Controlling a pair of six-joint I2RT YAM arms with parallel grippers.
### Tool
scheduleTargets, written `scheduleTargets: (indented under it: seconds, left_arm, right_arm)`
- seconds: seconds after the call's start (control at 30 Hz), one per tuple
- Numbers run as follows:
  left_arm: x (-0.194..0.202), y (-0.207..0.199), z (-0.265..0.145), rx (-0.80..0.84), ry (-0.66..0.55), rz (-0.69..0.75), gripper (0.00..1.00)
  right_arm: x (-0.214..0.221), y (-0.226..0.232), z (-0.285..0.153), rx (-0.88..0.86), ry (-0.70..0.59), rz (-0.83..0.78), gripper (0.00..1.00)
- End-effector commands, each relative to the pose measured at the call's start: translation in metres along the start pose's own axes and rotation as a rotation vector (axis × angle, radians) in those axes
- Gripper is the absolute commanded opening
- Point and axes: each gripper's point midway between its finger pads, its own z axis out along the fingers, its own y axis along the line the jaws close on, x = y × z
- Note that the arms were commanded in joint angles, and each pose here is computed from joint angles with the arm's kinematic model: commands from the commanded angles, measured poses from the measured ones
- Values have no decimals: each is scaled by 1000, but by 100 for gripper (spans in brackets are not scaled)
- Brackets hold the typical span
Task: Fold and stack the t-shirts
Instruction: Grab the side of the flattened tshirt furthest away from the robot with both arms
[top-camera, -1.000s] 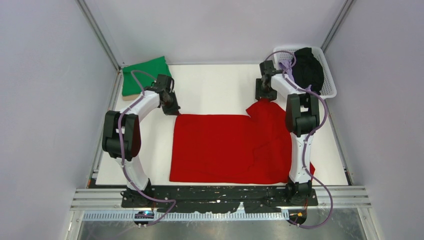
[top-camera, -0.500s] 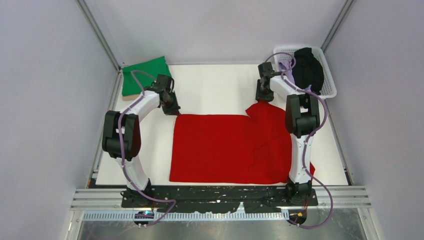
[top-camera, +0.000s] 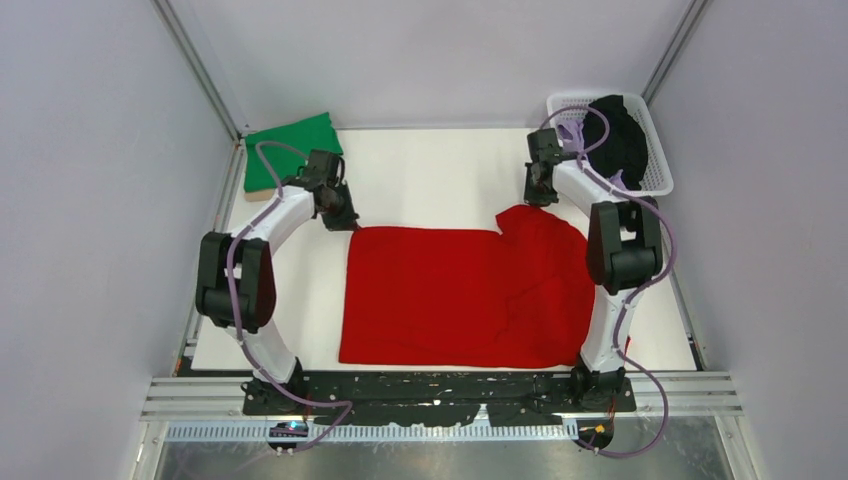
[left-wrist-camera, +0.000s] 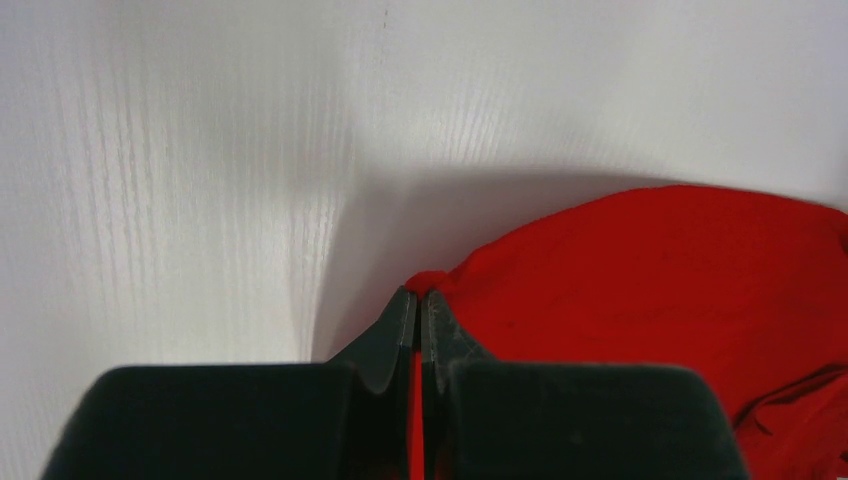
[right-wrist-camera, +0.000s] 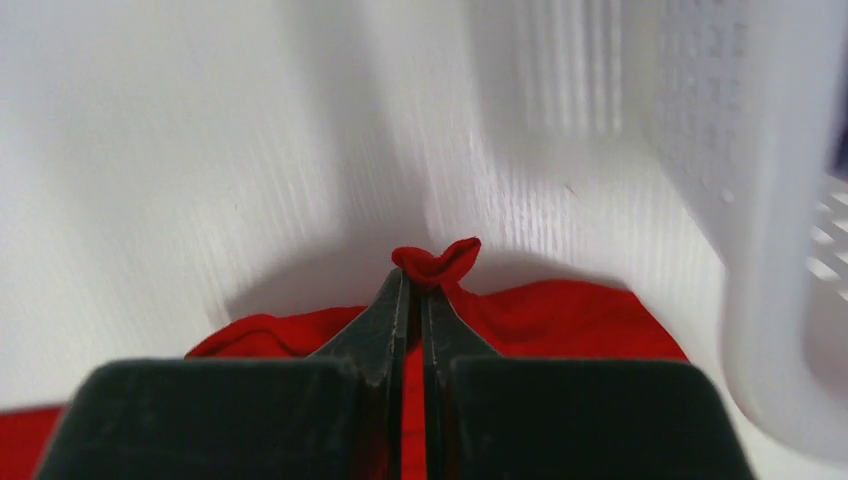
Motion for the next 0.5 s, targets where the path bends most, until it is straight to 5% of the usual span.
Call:
scheduleTargets:
  seconds: [0.0,0.47]
  left_arm:
    - [-5,-13,-27,64,-80,38,0]
    - [40,-7,-59,92,-115,73,0]
  right_arm:
    - [-23,-7,-57,-35,-144,25,5]
    - [76,-55,-153,28,-137,82,5]
